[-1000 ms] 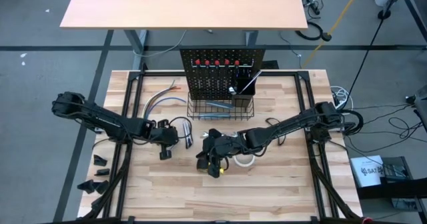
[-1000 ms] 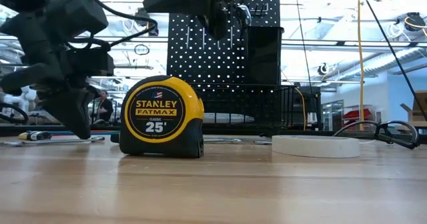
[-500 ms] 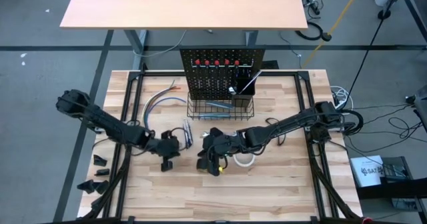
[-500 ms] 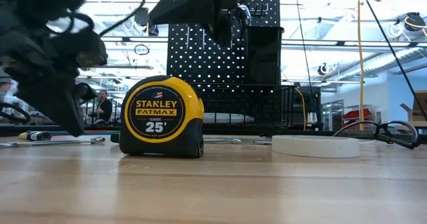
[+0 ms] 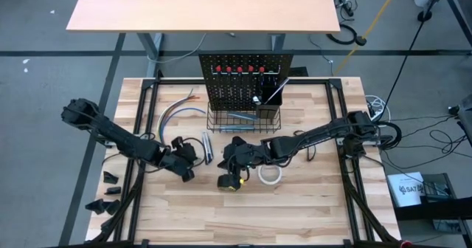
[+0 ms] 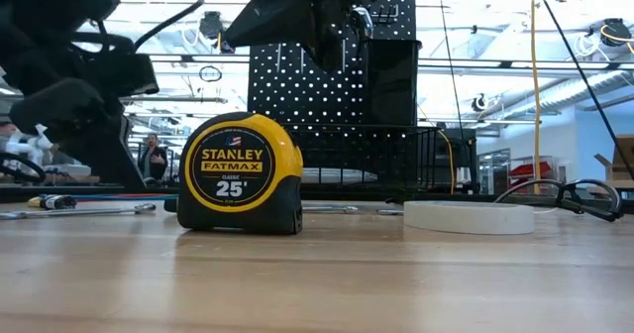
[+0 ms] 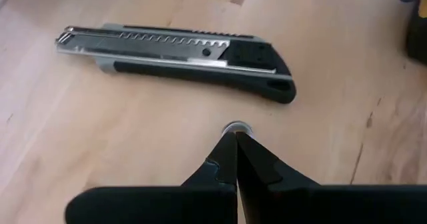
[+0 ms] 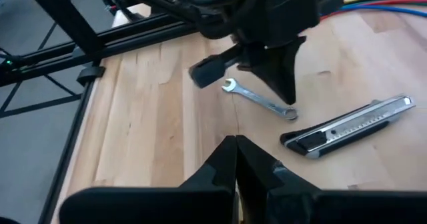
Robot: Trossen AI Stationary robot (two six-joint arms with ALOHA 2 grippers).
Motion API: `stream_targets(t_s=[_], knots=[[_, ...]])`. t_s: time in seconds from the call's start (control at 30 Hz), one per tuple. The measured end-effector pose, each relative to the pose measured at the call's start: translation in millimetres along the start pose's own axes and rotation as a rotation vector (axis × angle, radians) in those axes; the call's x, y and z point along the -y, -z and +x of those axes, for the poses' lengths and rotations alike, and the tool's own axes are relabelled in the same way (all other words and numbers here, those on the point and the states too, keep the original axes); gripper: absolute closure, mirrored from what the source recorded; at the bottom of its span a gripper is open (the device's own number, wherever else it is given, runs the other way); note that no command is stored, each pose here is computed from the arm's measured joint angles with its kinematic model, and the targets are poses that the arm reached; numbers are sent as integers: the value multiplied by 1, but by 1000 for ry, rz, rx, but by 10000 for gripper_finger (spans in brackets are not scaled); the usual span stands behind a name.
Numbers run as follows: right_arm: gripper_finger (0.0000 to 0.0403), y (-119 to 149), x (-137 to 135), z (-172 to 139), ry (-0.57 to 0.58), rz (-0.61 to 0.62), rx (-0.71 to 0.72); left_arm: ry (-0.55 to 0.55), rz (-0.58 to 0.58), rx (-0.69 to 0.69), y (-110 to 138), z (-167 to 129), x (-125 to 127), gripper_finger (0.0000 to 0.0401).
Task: Hang tools onto peg board
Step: Put the black utility knife into the pegboard basket
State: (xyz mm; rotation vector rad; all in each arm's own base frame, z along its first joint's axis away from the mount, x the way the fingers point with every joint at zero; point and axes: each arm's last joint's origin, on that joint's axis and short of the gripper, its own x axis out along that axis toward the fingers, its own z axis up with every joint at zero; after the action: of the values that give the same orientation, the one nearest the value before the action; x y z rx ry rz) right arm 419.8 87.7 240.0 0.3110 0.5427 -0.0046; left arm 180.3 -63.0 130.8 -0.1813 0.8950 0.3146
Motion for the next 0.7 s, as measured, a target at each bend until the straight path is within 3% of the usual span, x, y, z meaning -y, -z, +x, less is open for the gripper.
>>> stream_targets(t_s=[0.57, 0.7], knots=[[403, 3, -1, 0, 28, -3, -16, 87, -19, -20, 5, 24, 18, 401], [403, 6, -3, -1, 31, -8, -35, 173, -30, 12, 4, 22, 31, 401]])
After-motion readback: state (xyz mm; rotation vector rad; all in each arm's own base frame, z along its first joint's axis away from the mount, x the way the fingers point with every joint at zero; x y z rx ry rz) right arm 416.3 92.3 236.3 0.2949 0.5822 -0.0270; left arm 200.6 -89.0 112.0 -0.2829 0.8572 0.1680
